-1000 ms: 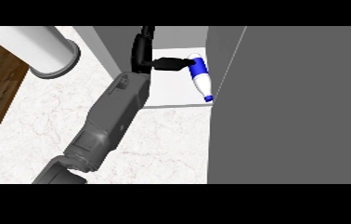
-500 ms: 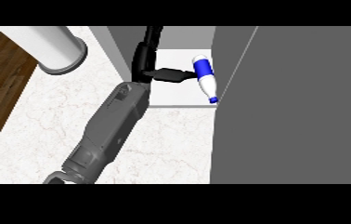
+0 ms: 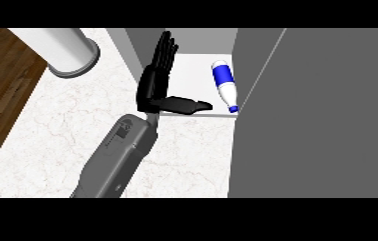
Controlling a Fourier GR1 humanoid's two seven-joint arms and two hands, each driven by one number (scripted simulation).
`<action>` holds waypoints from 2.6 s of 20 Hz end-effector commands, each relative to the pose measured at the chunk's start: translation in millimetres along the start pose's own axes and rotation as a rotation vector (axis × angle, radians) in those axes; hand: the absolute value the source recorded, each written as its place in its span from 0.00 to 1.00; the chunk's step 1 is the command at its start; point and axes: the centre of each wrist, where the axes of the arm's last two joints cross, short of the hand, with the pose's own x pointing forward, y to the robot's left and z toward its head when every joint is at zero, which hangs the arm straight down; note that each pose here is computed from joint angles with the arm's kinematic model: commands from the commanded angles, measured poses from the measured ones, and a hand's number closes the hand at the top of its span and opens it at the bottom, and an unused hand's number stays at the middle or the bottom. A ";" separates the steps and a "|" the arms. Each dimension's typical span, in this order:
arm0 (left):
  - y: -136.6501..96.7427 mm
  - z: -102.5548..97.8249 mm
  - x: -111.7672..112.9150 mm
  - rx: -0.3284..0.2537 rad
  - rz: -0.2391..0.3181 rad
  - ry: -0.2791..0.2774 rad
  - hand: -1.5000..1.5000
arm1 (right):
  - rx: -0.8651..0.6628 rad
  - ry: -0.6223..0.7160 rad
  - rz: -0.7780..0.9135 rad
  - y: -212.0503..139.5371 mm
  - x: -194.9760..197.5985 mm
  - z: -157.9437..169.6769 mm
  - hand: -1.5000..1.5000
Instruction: Pick up the bottled water, place it into the cabinet and close the cabinet
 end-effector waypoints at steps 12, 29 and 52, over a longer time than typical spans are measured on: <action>6.6 148.1 96.1 0.019 0.137 -0.004 0.00 | 0.163 0.032 0.079 -4.3 11.3 4.2 0.00; 70.3 232.5 156.7 0.132 0.092 -0.080 0.00 | 0.566 0.086 0.176 60.1 32.5 -7.1 1.00; 136.3 276.1 204.3 0.106 0.107 -0.089 0.00 | 0.531 0.138 0.118 100.3 26.8 -85.4 1.00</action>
